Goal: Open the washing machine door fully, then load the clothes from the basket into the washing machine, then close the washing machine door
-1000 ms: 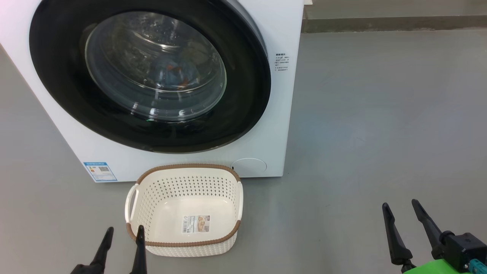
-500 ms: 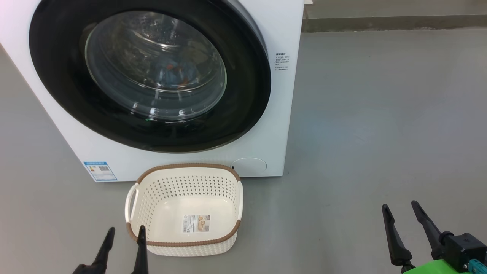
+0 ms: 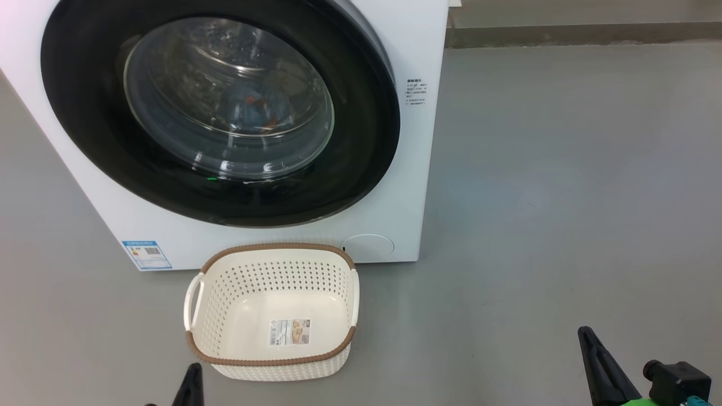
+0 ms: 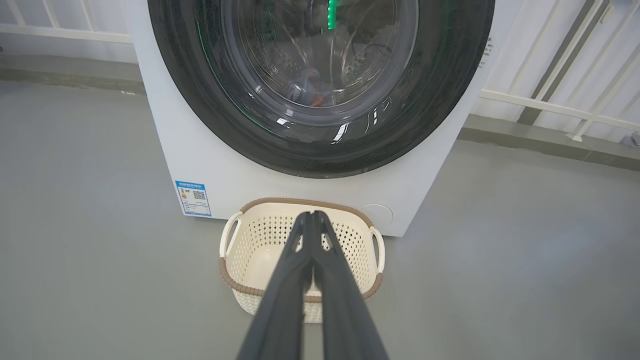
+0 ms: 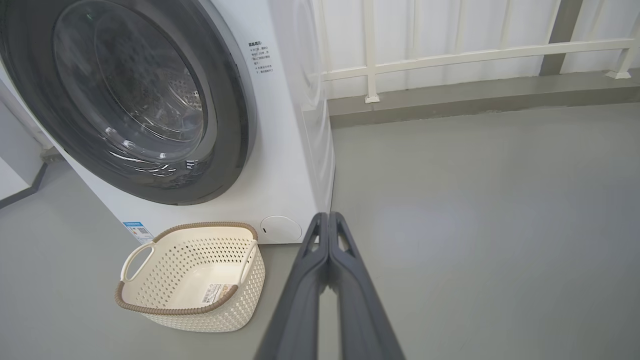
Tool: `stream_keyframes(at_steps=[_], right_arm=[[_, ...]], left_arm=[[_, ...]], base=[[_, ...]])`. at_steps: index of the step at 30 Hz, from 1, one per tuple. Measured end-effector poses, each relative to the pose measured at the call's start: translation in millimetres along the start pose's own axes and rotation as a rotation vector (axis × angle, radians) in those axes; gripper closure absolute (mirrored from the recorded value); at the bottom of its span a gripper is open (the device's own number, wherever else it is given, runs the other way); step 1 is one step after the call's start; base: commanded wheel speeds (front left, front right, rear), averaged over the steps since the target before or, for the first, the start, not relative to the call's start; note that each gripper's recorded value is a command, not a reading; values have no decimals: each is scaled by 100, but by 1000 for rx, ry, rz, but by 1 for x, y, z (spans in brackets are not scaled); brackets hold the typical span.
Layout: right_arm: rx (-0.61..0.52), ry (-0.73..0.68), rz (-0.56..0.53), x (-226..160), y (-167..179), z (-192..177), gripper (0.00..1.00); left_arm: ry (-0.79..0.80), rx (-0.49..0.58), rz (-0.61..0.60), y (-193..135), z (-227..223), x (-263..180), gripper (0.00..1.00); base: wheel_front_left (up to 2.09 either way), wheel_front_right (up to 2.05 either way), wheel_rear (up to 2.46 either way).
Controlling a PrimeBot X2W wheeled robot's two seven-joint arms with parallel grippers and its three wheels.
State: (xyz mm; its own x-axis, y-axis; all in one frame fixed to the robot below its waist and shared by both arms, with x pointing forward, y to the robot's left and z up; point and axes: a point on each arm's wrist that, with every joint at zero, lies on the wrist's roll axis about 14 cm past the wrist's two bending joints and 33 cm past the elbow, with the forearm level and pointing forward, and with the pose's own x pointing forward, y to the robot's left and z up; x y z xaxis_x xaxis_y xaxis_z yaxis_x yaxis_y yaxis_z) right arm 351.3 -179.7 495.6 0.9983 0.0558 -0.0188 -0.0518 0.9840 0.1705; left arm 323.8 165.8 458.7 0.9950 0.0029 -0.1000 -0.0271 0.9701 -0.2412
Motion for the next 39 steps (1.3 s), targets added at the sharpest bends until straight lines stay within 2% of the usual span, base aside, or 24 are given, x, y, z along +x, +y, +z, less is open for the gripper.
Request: stream_keyframes(at_steps=[39], right_arm=[[462,29,-71,4,-14,-10,100]], left_arm=[[57,-440,60,14,-1,14,100]], base=[[0,0,0]])
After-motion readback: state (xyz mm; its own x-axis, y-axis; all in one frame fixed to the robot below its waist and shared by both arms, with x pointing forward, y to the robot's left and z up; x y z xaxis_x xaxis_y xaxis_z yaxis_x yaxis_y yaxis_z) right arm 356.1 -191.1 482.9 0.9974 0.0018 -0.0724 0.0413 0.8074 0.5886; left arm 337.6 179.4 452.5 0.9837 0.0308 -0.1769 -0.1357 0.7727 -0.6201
